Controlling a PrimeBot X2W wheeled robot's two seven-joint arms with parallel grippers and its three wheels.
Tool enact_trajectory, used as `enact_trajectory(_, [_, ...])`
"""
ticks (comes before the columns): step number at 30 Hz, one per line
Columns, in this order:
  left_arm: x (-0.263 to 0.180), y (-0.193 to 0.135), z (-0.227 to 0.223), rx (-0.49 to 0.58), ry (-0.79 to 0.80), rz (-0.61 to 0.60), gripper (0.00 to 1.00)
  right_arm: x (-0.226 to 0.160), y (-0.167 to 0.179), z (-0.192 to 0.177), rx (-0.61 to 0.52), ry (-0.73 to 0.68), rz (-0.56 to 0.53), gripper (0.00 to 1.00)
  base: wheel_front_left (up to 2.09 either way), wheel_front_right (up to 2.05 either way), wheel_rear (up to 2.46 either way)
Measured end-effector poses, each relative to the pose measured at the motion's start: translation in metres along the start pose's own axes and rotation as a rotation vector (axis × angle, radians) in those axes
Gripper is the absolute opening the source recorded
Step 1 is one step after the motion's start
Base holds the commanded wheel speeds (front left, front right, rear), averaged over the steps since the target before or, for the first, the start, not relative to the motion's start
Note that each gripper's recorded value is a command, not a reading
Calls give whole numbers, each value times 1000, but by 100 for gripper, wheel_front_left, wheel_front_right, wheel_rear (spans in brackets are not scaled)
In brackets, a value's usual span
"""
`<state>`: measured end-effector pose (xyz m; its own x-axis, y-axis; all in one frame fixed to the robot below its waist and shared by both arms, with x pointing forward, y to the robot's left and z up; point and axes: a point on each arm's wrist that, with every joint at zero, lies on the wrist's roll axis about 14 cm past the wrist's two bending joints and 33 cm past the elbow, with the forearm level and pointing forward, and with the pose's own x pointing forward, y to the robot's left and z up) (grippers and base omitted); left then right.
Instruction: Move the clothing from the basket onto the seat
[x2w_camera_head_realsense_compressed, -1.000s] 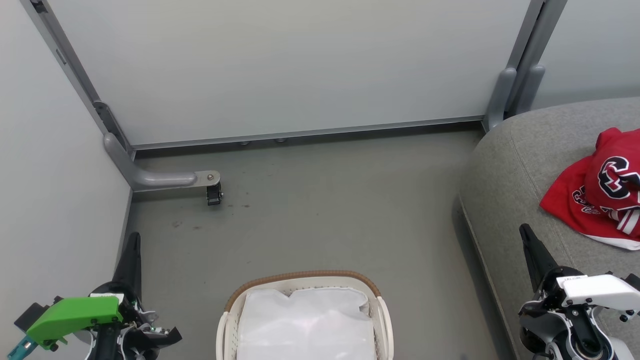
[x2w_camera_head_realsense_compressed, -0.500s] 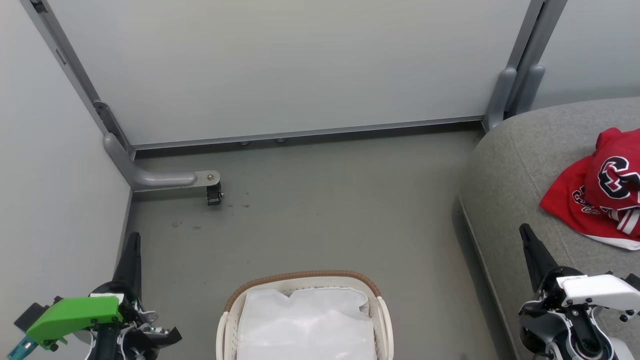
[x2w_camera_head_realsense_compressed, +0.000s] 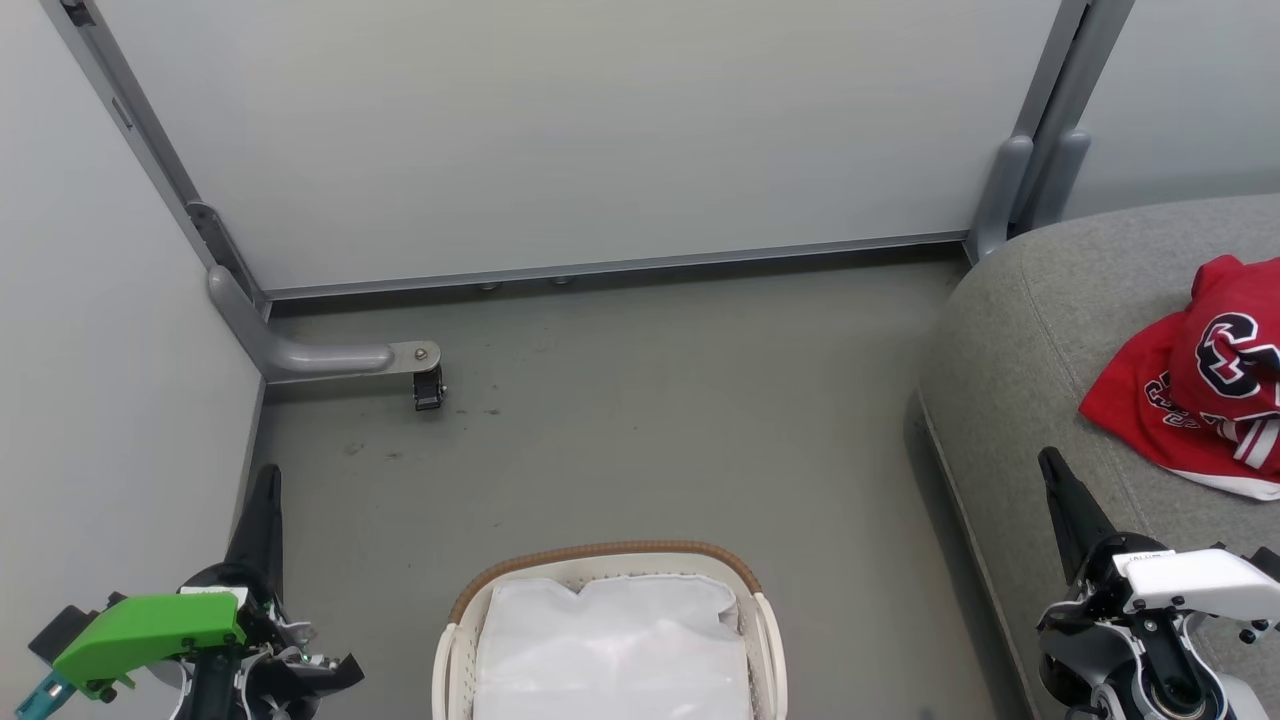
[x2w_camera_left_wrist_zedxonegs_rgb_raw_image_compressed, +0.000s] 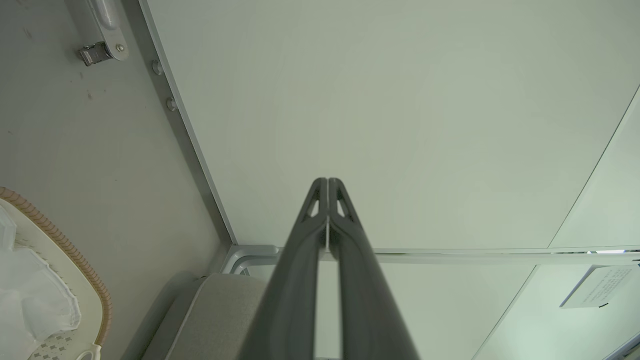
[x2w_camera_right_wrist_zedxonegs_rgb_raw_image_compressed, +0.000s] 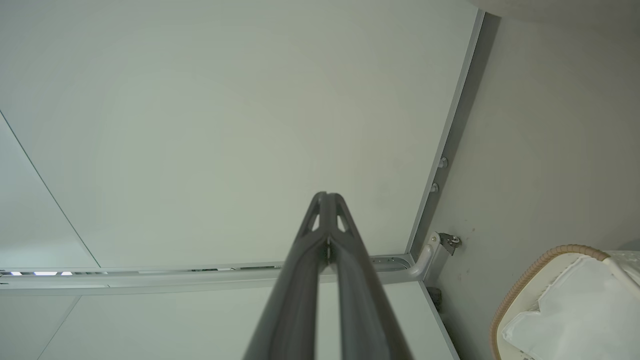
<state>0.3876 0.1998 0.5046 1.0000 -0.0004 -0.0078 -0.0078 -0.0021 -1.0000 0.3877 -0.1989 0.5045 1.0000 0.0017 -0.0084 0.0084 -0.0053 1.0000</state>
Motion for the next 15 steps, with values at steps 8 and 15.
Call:
enact_trajectory(8, [0, 0, 0, 0, 0, 0, 0, 0, 0, 0, 0, 0, 0, 0, 0, 0, 0])
enact_trajectory(15, [0, 0, 0, 0, 0, 0, 0, 0, 0, 0, 0, 0, 0, 0, 0, 0, 0])
